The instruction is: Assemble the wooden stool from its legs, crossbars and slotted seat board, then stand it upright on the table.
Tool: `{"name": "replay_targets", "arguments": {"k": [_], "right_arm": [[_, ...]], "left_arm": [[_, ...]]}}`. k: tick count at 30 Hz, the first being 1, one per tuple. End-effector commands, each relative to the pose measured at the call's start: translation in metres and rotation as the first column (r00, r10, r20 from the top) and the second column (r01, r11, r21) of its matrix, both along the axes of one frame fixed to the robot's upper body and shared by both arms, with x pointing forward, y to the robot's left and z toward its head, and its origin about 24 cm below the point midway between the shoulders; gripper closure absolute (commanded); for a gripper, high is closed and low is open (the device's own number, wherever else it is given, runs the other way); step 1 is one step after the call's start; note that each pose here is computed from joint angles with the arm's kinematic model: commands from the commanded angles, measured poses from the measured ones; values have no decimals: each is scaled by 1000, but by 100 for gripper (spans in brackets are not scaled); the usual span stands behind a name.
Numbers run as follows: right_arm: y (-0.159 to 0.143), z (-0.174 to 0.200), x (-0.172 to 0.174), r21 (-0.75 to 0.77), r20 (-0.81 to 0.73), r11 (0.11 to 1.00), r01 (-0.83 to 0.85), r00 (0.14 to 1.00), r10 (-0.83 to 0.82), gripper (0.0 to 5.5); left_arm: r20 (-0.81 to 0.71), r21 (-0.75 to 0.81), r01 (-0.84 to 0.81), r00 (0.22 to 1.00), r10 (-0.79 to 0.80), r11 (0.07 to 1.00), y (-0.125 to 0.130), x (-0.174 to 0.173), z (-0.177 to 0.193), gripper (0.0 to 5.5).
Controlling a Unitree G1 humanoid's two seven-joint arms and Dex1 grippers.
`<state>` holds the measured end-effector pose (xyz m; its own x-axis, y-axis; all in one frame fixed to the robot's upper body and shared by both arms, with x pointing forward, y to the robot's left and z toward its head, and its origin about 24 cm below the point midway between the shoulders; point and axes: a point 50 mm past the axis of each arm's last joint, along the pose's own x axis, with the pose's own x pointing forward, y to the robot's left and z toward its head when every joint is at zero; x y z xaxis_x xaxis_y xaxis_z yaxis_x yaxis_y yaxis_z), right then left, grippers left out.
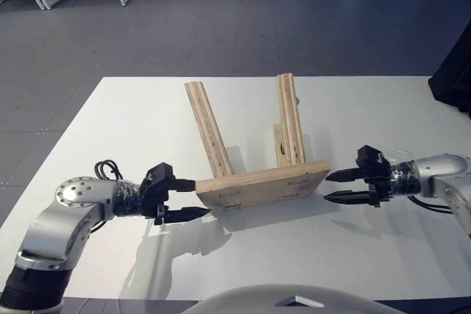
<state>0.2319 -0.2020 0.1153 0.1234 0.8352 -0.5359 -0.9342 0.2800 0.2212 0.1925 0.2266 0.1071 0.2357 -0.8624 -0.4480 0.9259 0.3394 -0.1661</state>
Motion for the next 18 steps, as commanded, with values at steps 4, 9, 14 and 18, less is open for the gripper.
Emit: {"name": "replay_targets", "arguments": {"k": [4,9,14,18], "right_arm": [[26,-1,17,-7,59,996,-89,994,89,260],[26,-11,23,-65,109,993,-97,989,104,260],[29,-5,38,-98,183,990,-101,976,118,260],[40,-6,34,-74,174,985,-155,971,166,260]], "left_arm": [[-27,-58,-31,999,30,998,-9,16,-9,229],[-38,-67,-14,999,12,998,-7,18,-10,298],[-39,-62,-7,999,5,998,0,22,-8,359],[-35,-67,-3,999,0,998,-1,25,-9,364]]}}
